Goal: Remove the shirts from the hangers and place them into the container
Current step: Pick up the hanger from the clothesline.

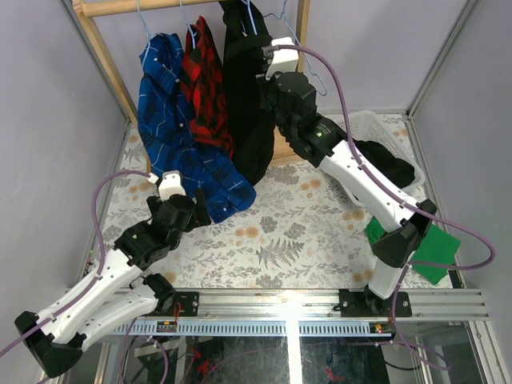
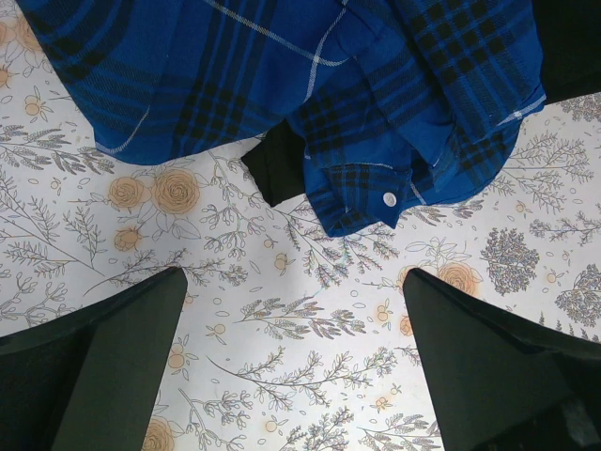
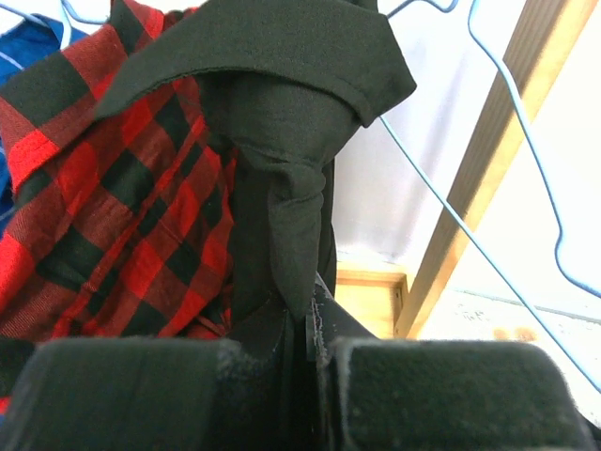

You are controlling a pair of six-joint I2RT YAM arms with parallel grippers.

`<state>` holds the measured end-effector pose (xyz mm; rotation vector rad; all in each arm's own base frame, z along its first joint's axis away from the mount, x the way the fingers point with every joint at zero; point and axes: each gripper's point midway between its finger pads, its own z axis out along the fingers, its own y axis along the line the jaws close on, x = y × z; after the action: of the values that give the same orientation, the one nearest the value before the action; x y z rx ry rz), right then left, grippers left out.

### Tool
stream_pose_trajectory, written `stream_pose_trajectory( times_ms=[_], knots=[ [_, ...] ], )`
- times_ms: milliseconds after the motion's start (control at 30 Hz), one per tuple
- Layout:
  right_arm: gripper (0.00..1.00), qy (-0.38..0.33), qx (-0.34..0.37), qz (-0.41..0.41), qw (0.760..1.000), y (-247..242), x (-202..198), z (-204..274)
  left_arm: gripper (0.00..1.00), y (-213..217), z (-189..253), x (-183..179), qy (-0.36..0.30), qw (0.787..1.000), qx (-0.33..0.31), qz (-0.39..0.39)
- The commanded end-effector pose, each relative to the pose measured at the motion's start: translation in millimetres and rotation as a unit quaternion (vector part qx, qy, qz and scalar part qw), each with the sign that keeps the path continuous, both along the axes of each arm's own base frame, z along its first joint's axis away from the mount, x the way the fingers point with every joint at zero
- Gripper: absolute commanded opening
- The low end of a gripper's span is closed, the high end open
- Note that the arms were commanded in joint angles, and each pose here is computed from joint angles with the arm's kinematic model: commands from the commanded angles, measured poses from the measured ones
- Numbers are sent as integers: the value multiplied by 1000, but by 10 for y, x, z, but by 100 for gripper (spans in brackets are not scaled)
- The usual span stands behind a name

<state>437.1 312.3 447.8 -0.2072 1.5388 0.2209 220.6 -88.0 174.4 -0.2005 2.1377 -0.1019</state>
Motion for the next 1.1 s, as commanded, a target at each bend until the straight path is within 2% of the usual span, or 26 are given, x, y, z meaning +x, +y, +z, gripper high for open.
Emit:
stream_pose_trajectory(
  times_ms=[0, 167, 333, 567, 900, 1067],
  knots=[
    [0, -51, 39, -4, 998, -319, -237, 555, 100, -17, 150, 43, -16, 1000, -8, 0],
    [0, -36, 33, 22, 999, -470, -518, 514, 100, -17, 144, 44, -15, 1000, -7, 0],
    [0, -114, 84, 102, 985, -622, -1061, 961, 100, -15, 142, 48, -15, 1000, -8, 1],
    [0, -126, 46, 168, 977, -848, -1616, 1248, 100, -11, 133, 50, -14, 1000, -4, 2],
    [0, -178, 43, 182, 966, -1272, -2140, 1521, 100, -16, 122, 57, -12, 1000, -2, 2],
    [0, -158, 1, 194, 968, -1340, -2245, 1316, 100, -11, 121, 57, -11, 1000, -1, 3]
  ],
)
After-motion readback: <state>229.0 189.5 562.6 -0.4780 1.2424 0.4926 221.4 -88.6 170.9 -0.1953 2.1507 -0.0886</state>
